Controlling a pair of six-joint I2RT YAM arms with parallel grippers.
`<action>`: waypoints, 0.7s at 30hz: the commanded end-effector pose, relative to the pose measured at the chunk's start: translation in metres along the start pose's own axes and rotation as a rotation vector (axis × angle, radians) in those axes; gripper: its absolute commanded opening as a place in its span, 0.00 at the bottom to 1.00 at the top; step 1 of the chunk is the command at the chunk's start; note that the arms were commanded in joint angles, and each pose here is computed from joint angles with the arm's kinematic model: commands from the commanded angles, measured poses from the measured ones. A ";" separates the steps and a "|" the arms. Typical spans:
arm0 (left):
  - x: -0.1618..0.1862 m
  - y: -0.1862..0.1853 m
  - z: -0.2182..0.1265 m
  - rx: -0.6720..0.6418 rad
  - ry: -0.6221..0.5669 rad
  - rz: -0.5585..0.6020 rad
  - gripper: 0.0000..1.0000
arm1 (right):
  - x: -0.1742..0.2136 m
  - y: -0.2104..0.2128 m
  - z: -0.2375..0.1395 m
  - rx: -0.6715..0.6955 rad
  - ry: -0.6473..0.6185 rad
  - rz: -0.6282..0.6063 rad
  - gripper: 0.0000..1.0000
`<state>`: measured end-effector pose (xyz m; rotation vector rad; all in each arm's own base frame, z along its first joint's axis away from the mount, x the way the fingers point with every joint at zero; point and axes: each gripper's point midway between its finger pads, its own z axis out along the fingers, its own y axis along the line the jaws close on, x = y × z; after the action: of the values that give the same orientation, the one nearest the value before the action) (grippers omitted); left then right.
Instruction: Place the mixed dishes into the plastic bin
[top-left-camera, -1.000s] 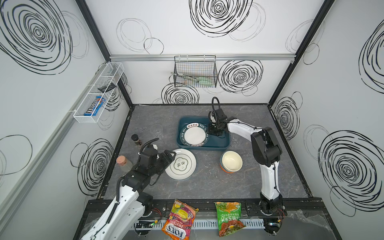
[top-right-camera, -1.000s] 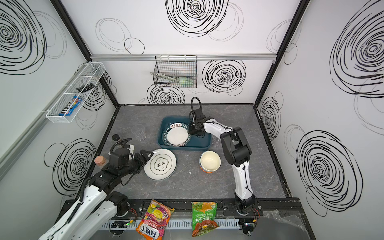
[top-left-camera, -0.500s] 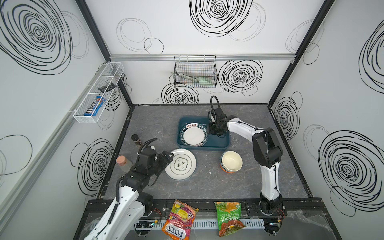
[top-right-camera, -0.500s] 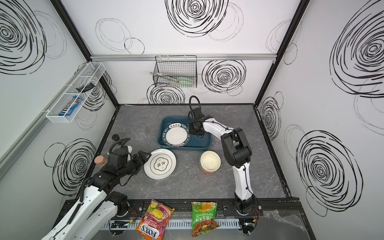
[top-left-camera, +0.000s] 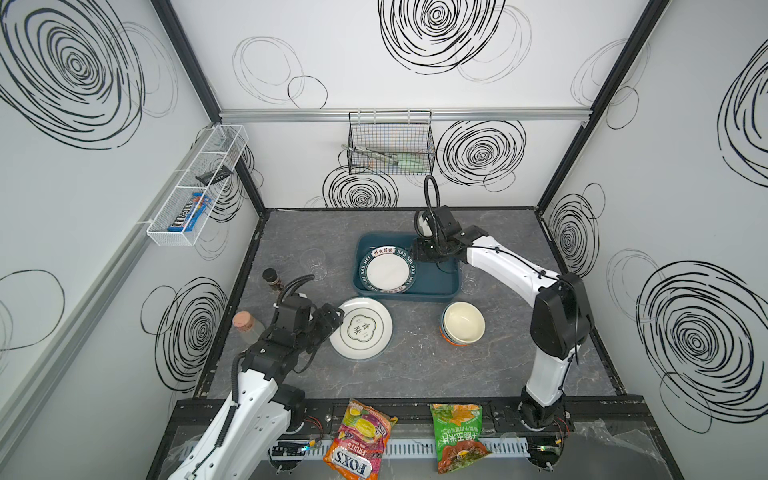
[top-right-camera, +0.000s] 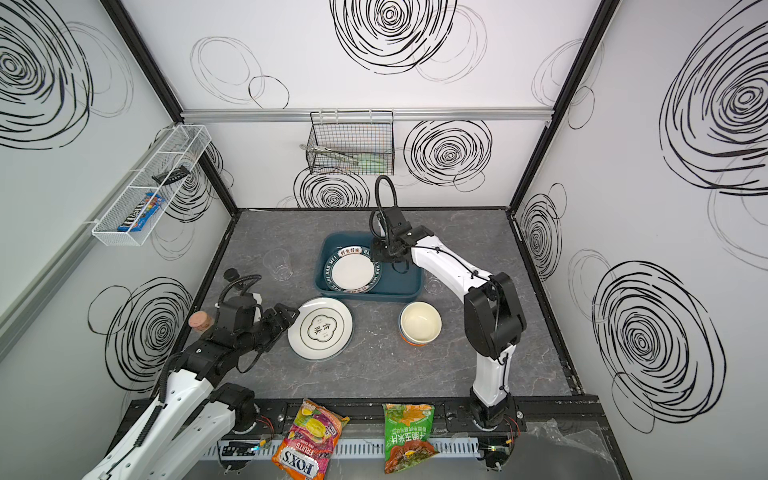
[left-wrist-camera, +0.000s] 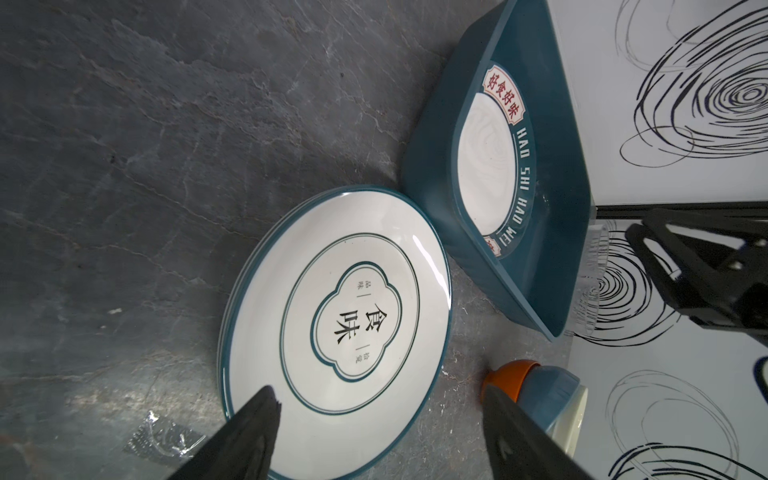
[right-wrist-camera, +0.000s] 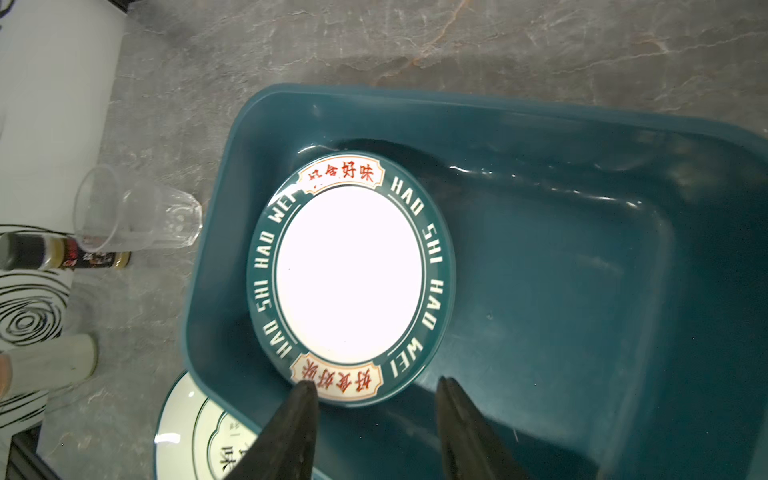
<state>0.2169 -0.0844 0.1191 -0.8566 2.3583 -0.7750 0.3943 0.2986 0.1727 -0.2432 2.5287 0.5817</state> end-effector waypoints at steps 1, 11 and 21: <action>-0.008 0.002 -0.005 -0.032 -0.030 0.013 0.80 | 0.021 0.015 -0.015 -0.054 0.044 -0.040 0.50; -0.004 0.022 0.000 -0.116 -0.022 0.008 0.79 | 0.077 0.059 -0.029 -0.178 0.125 -0.142 0.43; 0.006 0.040 0.014 -0.162 0.014 -0.011 0.76 | 0.136 0.079 -0.007 -0.189 0.241 -0.208 0.43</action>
<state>0.2040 -0.0711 0.0879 -0.9255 2.4610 -0.6303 0.2590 0.3522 0.1372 -0.6507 2.6358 0.7343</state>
